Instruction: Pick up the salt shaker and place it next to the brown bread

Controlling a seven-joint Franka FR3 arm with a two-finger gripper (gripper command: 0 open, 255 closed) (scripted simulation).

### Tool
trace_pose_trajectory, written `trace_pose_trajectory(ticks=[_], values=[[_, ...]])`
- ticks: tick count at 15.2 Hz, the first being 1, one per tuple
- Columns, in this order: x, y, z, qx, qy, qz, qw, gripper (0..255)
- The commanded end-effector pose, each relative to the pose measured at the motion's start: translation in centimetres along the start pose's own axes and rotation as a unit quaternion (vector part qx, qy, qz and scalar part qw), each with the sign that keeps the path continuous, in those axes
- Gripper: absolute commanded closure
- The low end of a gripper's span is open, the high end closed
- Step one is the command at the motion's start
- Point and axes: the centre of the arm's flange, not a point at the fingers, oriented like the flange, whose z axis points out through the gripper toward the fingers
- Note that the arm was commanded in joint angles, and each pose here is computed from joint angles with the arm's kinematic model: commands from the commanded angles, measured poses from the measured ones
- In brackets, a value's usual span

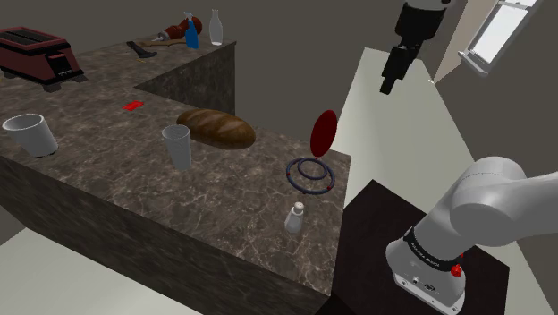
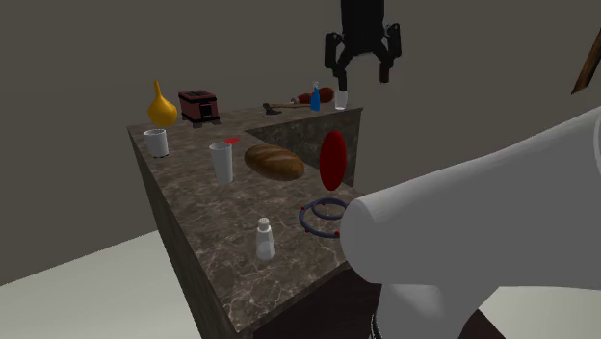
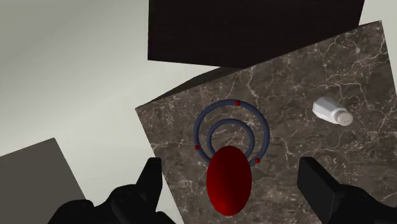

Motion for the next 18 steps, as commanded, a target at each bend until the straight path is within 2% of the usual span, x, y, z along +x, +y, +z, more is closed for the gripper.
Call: trace_pose_trajectory(ticks=[1, 18], values=[[0.0, 0.0, 0.0, 0.0, 0.0, 0.0, 1.0, 0], [2.4, -12.6, 17.0, 0.063, 0.011, 0.042, 0.9971, 0]])
